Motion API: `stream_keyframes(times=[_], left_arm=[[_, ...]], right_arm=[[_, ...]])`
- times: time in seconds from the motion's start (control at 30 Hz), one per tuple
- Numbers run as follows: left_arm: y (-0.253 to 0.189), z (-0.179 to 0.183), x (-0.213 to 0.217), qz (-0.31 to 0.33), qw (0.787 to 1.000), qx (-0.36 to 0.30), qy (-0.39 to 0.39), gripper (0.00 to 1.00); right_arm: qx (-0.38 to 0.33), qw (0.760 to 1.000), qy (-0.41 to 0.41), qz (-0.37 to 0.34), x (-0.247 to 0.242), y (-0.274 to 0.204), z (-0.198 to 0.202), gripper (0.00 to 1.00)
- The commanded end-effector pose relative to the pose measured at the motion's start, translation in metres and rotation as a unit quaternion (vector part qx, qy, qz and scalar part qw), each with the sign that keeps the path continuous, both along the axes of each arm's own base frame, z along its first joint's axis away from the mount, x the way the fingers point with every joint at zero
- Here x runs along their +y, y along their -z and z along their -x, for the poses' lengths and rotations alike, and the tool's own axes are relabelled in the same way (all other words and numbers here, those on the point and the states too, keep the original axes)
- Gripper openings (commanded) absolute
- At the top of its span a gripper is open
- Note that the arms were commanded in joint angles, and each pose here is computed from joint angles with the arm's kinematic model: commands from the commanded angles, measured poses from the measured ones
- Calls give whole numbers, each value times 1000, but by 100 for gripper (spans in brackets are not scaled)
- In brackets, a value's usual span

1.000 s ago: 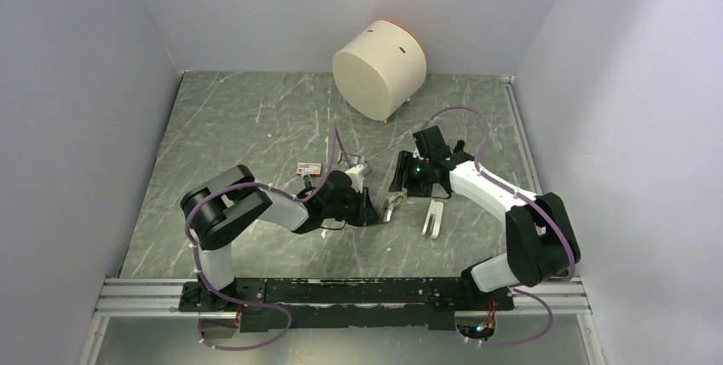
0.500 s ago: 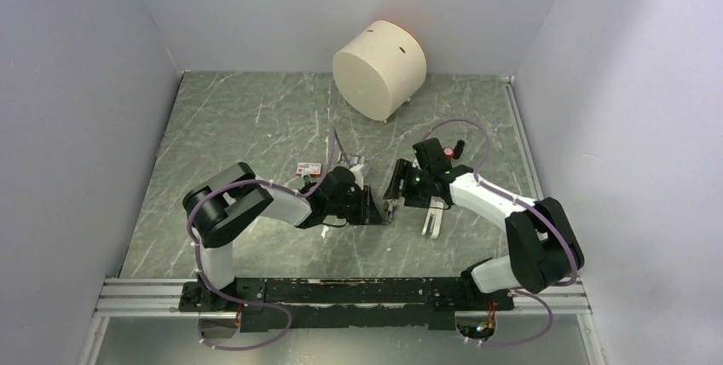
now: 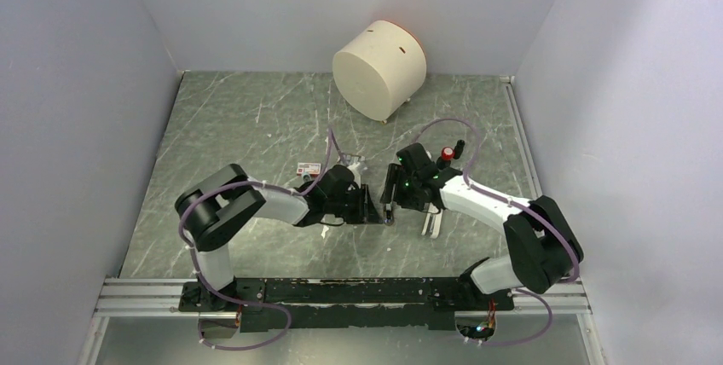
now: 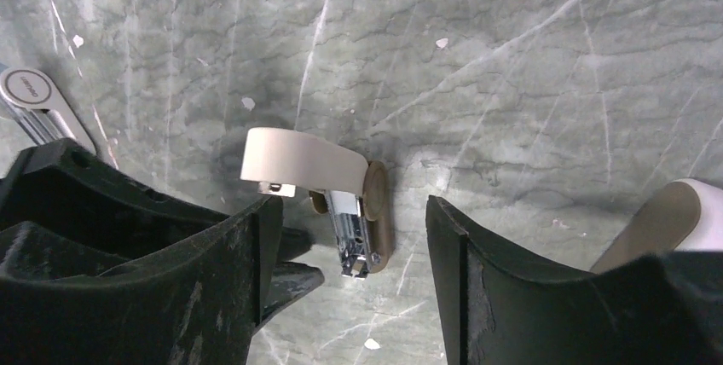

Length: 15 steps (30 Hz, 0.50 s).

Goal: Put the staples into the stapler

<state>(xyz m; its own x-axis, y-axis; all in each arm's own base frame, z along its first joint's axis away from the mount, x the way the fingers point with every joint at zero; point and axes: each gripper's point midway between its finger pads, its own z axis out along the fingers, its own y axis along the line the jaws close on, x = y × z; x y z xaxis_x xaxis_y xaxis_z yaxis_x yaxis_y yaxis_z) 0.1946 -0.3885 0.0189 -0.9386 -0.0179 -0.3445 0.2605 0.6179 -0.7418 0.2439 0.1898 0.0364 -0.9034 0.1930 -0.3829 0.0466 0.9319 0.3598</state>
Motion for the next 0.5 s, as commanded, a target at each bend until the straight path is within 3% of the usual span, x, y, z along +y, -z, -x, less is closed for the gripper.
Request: stream_keyframes(times=[0.0, 0.2, 0.47], left_arm=[[16, -4, 40, -85, 995, -15, -42, 33], [-15, -39, 83, -156, 971, -82, -163, 37], [-64, -51, 104, -157, 957, -136, -204, 39]], right_arm=[[-23, 998, 21, 48, -2, -2, -8, 65], [-31, 994, 13, 105, 2, 3, -6, 62], [-25, 986, 6, 163, 4, 11, 4, 56]])
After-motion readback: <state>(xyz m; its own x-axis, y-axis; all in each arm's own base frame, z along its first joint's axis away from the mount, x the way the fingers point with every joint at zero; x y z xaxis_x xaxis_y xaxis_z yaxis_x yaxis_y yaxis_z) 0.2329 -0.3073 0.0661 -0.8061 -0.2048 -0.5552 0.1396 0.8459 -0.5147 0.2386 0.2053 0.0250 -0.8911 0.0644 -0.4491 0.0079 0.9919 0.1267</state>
